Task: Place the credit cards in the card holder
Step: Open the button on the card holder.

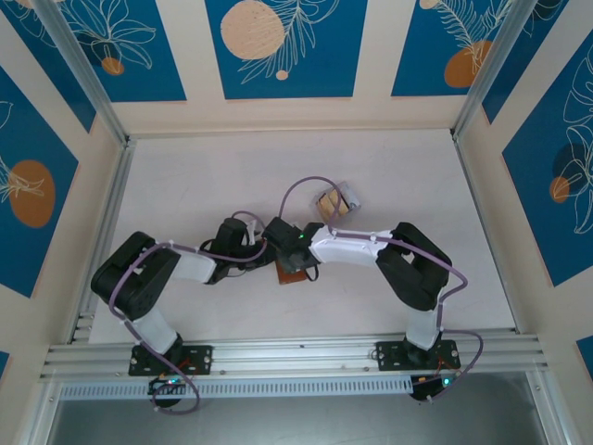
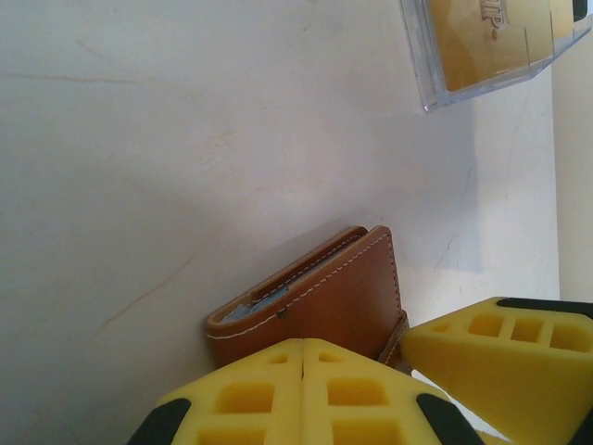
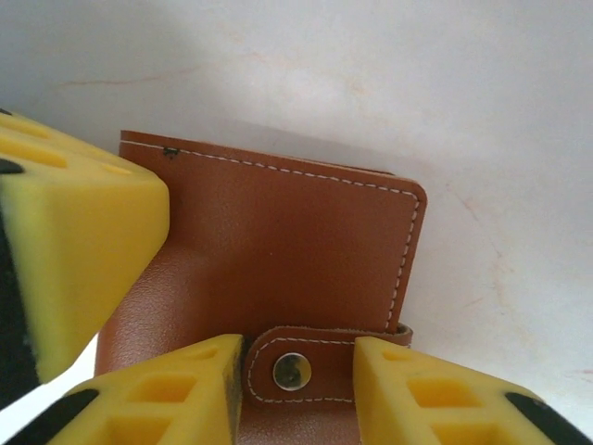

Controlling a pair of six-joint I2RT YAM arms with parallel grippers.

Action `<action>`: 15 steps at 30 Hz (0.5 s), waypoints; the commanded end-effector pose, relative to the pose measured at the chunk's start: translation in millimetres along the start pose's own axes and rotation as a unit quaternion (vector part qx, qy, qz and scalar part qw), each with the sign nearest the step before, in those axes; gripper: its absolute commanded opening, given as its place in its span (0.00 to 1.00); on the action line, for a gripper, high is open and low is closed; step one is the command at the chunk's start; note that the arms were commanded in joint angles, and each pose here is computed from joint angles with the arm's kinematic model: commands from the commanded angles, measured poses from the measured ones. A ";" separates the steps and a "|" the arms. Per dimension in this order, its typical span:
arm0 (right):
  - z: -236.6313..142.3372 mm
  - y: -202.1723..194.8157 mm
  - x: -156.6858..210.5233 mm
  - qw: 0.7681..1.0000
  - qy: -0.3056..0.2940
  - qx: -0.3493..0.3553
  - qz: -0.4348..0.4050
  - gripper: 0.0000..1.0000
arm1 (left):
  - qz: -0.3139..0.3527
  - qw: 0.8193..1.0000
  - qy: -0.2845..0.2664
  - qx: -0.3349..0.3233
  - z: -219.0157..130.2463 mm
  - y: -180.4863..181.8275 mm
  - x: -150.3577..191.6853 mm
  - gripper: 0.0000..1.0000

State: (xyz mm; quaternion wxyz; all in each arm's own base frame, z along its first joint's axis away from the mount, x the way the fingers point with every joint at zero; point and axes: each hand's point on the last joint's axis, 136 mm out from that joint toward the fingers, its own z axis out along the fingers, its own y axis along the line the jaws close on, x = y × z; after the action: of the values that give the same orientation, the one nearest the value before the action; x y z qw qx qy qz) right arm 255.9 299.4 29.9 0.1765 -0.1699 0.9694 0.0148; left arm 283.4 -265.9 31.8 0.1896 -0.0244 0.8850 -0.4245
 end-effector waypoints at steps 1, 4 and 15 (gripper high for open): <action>8.8 -14.1 9.4 0.998 0.015 0.053 -0.008 0.32 | -0.021 0.998 0.038 -0.050 4.8 31.9 31.2 0.00; 9.6 -18.3 11.7 0.998 0.014 0.066 -0.010 0.23 | -0.022 0.998 0.037 -0.054 4.3 34.3 33.2 0.00; -22.7 -32.3 1.9 0.999 -0.007 0.000 0.043 0.00 | -0.011 0.996 0.038 -0.084 -0.2 46.3 36.4 0.00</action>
State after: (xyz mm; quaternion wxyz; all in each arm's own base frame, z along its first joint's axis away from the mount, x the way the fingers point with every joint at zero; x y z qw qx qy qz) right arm 259.2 283.0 47.3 0.2013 -0.1542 0.9673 0.0046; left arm 283.1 -266.0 30.4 0.2010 -0.0220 0.8833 -0.4230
